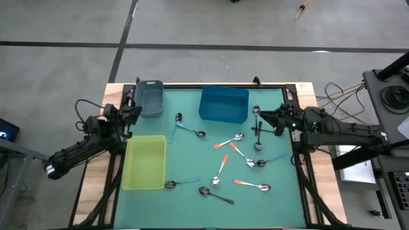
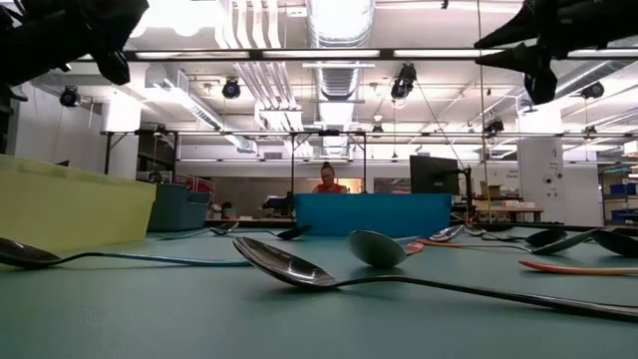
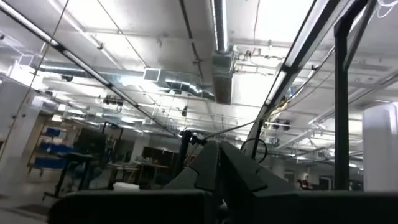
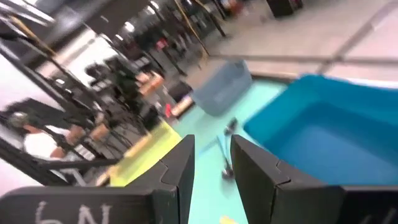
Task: Sort silverware by color (type)
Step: Put the black spoon into the blue bin
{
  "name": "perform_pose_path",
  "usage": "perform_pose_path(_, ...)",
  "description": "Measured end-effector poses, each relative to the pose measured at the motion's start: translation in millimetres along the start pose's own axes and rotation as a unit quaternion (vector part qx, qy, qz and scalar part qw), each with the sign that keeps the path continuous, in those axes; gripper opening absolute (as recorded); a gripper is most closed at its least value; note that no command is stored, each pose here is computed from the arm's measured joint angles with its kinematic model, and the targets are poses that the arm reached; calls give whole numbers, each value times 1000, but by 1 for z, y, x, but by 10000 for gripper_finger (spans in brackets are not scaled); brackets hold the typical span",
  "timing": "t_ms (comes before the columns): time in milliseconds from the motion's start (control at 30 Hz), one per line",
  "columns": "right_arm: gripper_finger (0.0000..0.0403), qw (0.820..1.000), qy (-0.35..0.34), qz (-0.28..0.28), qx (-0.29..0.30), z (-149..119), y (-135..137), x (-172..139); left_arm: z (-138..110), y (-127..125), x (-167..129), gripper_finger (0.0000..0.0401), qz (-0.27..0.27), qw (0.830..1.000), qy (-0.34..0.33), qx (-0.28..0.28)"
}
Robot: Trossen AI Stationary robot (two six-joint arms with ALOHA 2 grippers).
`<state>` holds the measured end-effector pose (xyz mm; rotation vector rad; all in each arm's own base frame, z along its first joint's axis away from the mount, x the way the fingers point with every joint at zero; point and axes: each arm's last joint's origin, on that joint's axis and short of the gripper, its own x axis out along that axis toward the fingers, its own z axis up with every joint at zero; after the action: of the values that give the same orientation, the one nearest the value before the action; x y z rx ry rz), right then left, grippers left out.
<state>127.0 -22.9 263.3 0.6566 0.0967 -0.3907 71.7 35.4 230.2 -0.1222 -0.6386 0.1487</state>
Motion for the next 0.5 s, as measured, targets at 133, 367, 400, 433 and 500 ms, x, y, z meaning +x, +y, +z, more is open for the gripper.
perform_pose_path(133, 95, 993, 45, -98, 48, 9, 4, 0, 14, -4, 9, 0, -18, 1000, -4, 18)
perform_pose_path(367, 95, 944, 116, -271, 148, 9, -2, -5, 17, 2, 36, 0, -13, 998, 50, 28)
perform_pose_path(400, 95, 938, 122, -285, 157, 8, -3, -4, 16, 4, 40, 0, -9, 997, 62, 34)
perform_pose_path(433, 95, 933, 125, -295, 163, 6, -4, -3, 14, 6, 46, 0, -5, 996, 75, 41)
perform_pose_path(500, 95, 930, 128, -302, 167, 5, -4, 0, 11, 10, 56, 0, 1, 993, 99, 60)
